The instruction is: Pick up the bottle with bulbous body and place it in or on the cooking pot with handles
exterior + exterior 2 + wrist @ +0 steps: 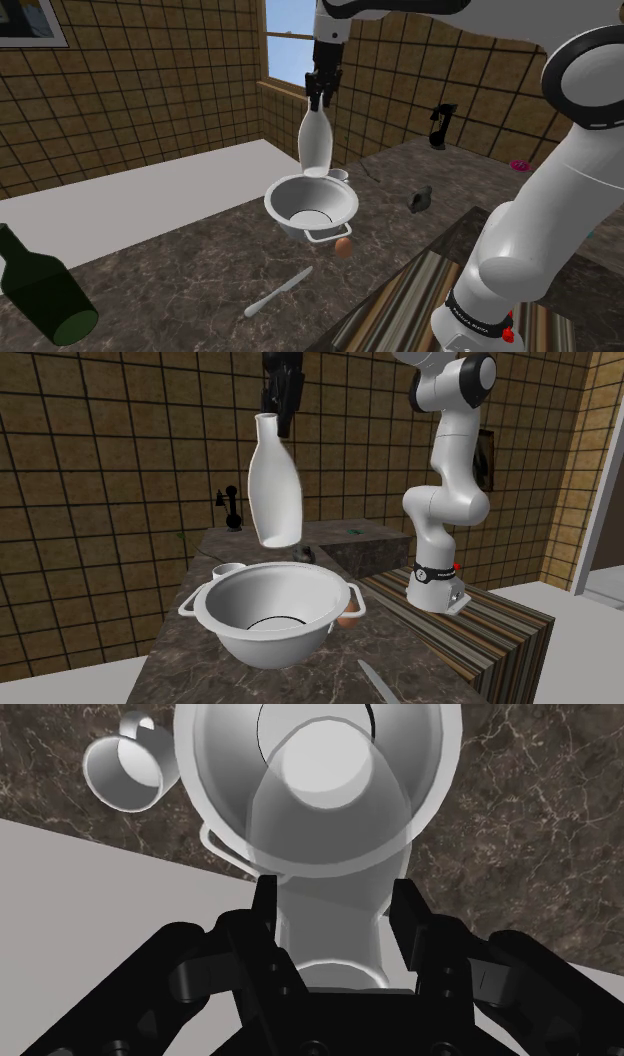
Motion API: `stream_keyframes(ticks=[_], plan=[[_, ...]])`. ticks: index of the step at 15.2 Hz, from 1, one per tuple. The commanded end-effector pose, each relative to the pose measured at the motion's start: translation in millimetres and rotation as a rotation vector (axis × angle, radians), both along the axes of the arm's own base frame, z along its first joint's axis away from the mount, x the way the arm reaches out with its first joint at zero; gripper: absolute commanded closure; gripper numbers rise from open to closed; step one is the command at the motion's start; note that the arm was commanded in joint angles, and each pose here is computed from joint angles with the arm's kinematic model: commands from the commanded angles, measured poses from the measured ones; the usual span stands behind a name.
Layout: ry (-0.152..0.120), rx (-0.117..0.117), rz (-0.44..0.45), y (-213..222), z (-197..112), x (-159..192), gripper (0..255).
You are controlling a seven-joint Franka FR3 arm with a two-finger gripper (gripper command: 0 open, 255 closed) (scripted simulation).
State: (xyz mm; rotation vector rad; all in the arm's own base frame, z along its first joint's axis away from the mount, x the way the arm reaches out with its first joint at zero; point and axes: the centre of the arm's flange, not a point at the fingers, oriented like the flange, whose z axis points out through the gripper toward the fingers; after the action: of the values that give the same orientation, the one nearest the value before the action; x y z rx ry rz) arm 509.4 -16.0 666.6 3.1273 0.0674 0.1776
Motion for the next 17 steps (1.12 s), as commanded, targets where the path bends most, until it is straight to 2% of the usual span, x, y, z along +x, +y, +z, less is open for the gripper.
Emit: stream_keyframes(ticks=[1,17], plan=[[-0.001,0.000,0.000,1,-11,0,255],[-0.001,0.000,0.000,1,-95,0,255]])
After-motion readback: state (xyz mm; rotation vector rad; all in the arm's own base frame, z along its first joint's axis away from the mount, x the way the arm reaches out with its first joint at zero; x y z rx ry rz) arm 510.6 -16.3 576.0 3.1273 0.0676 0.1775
